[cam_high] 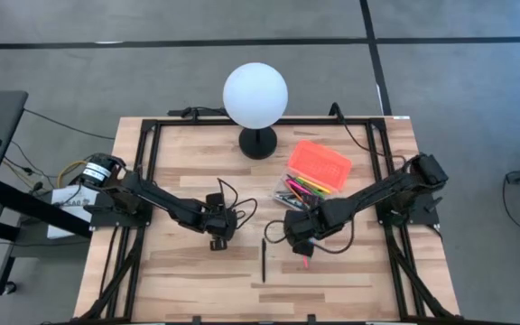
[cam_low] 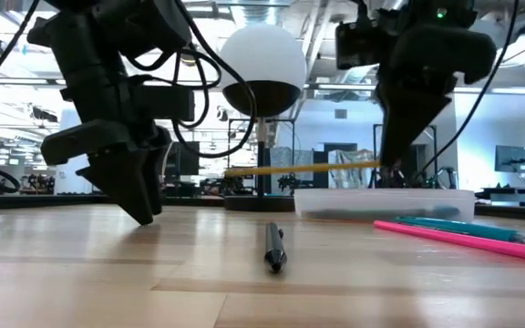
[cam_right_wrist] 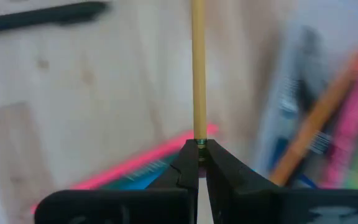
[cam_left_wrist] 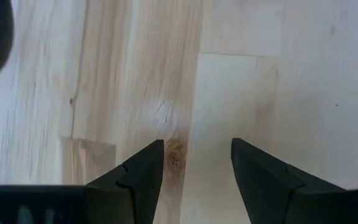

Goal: Pick & place school supplies into a supply box
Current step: Put the yellow pencil into the orange supply box

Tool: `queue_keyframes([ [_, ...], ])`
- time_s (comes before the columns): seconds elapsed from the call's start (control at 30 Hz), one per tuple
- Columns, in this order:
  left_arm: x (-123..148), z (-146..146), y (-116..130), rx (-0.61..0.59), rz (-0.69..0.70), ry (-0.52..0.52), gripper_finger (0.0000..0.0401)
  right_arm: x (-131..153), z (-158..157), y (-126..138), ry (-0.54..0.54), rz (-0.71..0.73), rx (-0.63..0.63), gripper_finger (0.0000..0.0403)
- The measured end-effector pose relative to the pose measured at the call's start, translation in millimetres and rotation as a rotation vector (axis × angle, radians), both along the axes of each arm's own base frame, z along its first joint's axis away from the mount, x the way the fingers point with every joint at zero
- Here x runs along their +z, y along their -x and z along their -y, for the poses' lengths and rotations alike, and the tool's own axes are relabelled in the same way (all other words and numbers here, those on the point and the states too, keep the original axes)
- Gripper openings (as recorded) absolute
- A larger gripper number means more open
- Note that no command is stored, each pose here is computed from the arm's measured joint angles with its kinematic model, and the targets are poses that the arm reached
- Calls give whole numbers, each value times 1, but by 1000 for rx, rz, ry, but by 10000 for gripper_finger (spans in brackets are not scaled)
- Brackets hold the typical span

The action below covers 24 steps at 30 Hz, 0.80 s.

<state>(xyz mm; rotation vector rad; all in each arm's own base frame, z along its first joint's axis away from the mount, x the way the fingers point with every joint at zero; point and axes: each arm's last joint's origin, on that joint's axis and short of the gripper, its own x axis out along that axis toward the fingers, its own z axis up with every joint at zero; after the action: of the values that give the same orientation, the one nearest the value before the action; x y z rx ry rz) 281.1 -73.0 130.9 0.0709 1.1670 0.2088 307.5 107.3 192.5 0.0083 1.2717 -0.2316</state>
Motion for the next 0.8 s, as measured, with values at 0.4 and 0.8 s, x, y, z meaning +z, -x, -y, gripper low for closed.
queue_keyframes([
  [0.4,-3,-1,2,78,15,33,183,22,45,23,83,-154,-159,1],
  [0.8,-4,2,3,110,25,40,183,16,68,32,86,-234,-361,1],
])
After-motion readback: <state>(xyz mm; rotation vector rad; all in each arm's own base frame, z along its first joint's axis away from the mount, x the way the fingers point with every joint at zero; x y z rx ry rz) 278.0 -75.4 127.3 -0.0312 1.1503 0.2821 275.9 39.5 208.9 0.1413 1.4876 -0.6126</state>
